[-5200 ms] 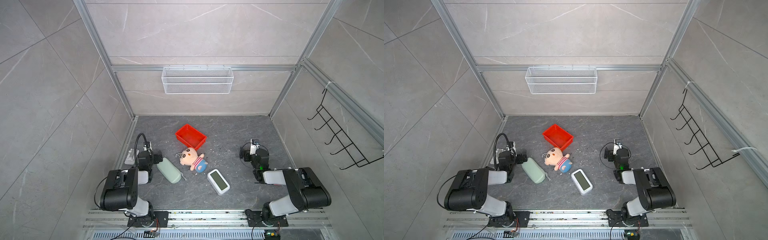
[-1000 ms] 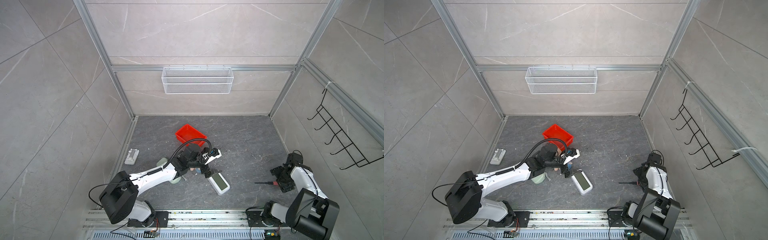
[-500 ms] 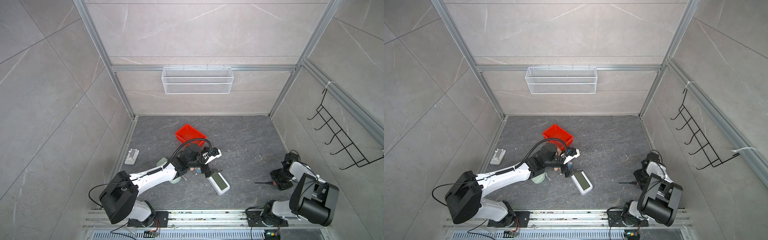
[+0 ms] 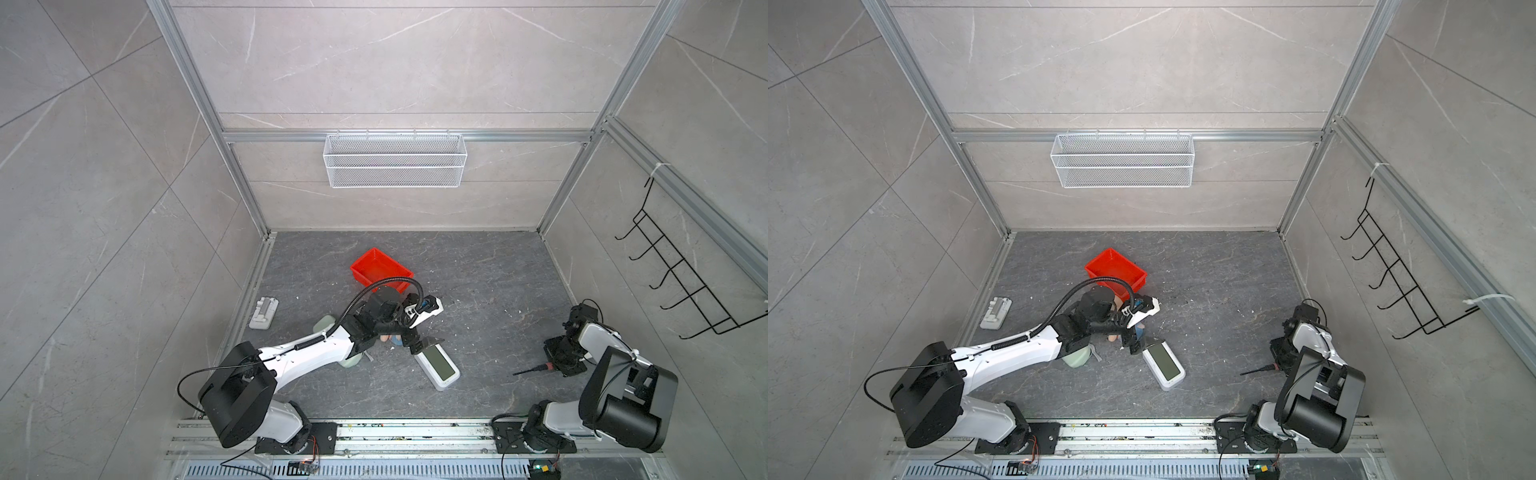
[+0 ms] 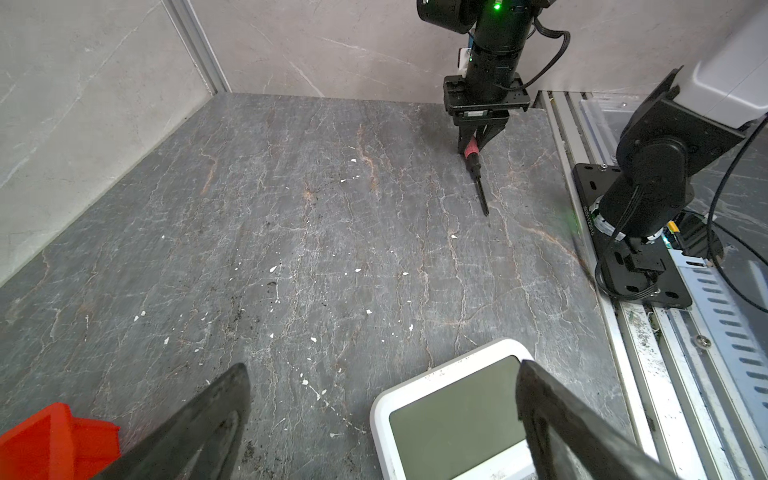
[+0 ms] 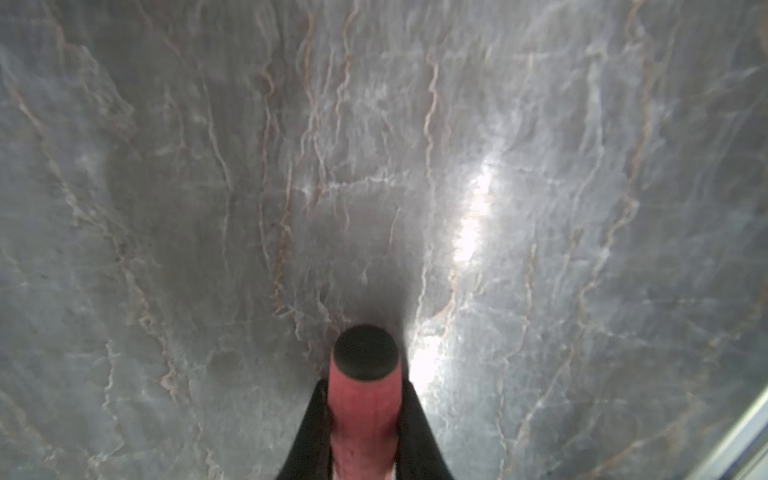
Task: Put the screwdriver in the bin
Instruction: 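Lower right gripper onto the red screwdriver handle and close it, then lift the screwdriver with right gripper and carry it toward the left gripper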
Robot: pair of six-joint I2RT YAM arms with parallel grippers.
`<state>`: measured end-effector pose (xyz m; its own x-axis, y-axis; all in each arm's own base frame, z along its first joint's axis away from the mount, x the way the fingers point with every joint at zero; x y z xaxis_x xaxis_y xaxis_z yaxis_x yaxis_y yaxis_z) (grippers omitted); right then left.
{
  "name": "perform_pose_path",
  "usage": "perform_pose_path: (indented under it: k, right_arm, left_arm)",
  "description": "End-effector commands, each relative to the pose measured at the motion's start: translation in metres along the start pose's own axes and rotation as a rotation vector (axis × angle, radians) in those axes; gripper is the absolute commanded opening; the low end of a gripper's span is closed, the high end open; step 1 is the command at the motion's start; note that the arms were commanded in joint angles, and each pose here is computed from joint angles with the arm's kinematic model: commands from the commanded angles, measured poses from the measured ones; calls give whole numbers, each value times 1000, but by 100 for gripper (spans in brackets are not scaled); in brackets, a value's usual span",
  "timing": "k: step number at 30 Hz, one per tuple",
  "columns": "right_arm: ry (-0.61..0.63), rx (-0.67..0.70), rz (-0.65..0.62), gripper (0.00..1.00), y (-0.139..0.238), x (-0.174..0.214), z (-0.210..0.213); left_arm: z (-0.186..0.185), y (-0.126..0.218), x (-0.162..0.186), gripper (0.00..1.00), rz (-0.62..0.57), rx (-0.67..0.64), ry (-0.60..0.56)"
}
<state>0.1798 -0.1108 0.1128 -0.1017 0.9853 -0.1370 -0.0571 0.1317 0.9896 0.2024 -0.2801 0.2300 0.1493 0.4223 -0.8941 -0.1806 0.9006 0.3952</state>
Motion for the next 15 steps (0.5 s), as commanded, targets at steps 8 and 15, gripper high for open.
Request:
perform_pose_path:
  k: [8, 15]
  right_arm:
    - [74, -61, -74, 0, 25, 3, -11]
    - [163, -167, -111, 0, 49, 8, -6]
  left_arm:
    - [2, 6, -7, 100, -35, -59, -6]
    - [8, 3, -9, 100, -59, -91, 50]
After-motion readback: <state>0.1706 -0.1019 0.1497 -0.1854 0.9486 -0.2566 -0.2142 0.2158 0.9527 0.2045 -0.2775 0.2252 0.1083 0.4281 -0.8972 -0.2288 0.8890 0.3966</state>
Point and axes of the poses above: each gripper's point midway between its finger pads, its own y axis back along the fingers, its own z axis along the line the jaws close on, x = y × z, the point moved 10 cm from there along y, back along the fingers, and after that the axes turned 7 degrees about -y, right-handed, at the moved point
